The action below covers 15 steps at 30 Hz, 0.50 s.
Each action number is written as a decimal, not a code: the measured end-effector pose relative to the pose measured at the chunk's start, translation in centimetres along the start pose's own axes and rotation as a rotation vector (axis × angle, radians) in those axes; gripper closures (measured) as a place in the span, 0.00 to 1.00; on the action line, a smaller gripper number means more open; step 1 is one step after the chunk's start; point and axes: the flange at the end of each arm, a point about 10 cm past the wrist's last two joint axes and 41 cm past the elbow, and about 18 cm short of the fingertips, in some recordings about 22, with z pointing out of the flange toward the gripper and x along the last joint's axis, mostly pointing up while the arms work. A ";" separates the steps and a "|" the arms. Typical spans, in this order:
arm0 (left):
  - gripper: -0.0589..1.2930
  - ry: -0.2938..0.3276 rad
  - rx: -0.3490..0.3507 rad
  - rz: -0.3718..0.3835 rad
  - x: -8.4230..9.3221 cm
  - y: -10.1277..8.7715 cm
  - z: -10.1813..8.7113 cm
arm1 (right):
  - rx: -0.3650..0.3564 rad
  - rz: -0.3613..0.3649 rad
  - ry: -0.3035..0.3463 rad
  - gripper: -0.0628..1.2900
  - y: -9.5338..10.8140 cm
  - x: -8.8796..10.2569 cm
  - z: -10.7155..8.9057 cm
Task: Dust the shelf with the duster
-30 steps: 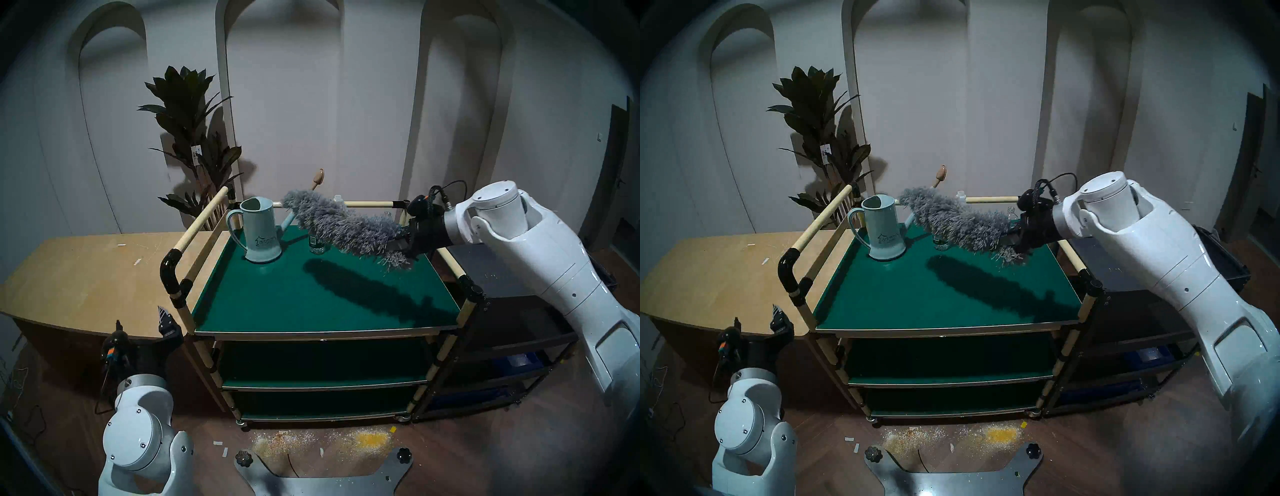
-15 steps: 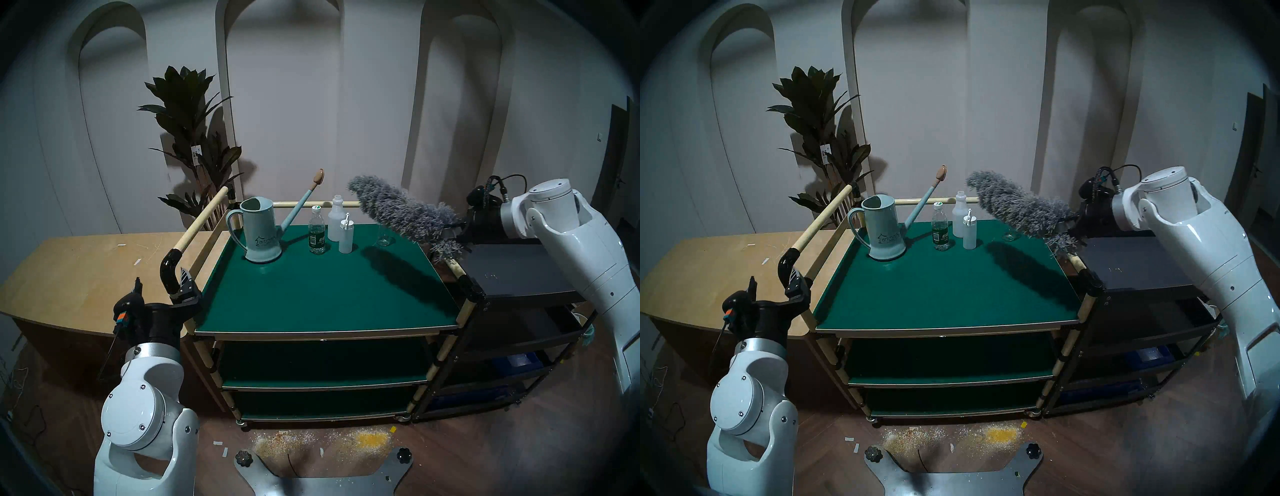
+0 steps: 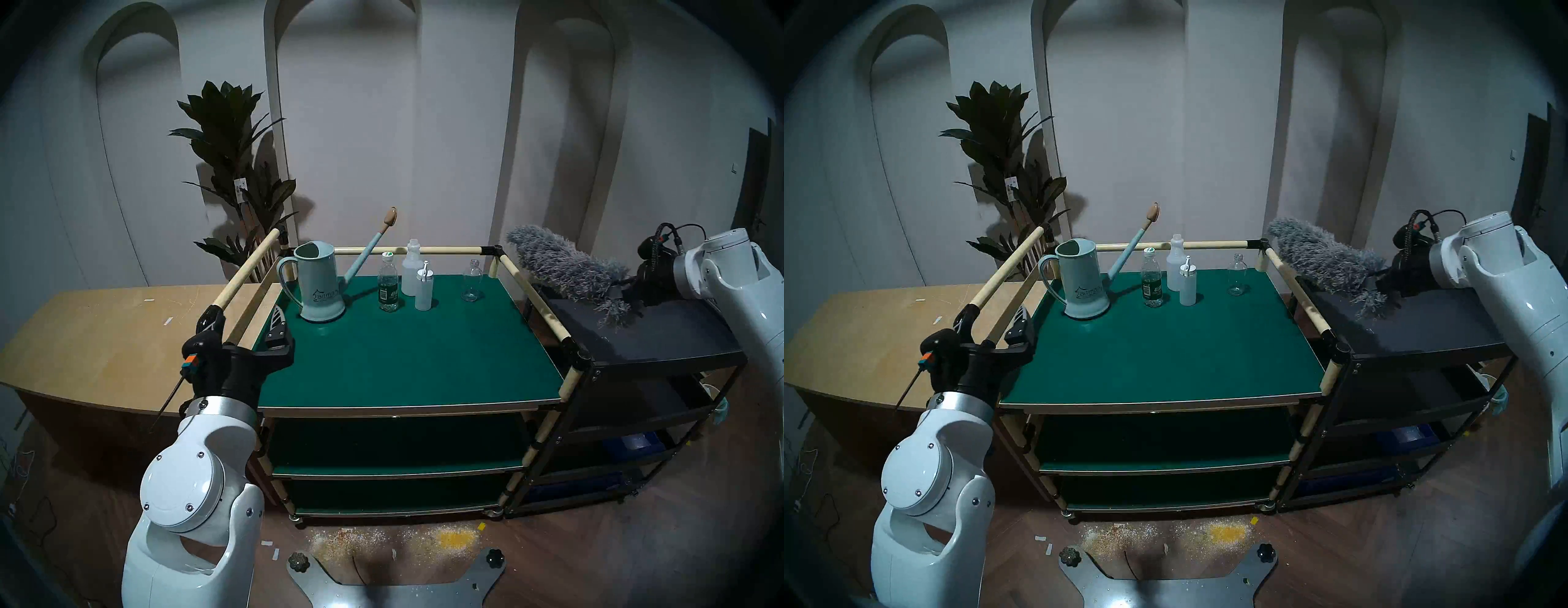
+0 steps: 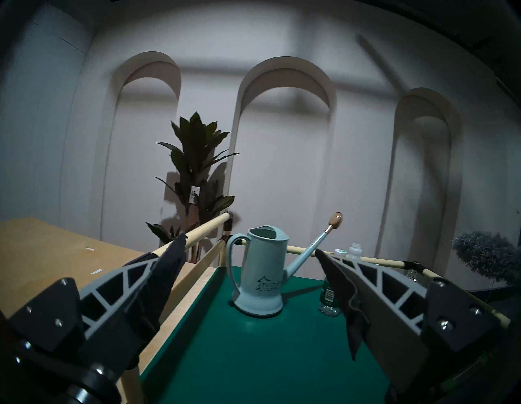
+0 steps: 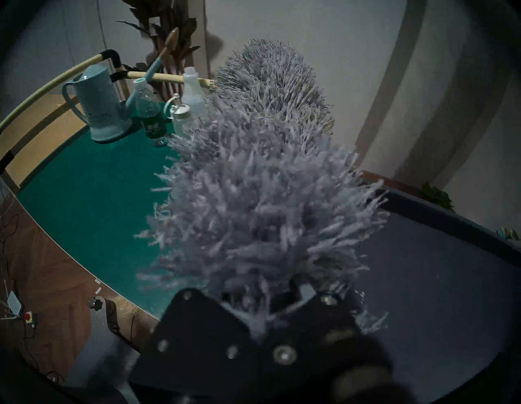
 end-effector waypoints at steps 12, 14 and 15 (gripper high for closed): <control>0.03 -0.021 -0.121 0.056 -0.7 1.5 1.8 | -0.043 0.113 -0.151 0.97 2.5 -4.8 -0.7; 0.03 -0.032 -0.139 0.068 -1.2 1.6 2.1 | -0.039 0.131 -0.181 0.97 2.6 -5.8 -0.5; 0.03 -0.038 -0.149 0.076 -1.4 1.6 2.4 | -0.035 0.140 -0.196 0.97 2.6 -6.3 -0.3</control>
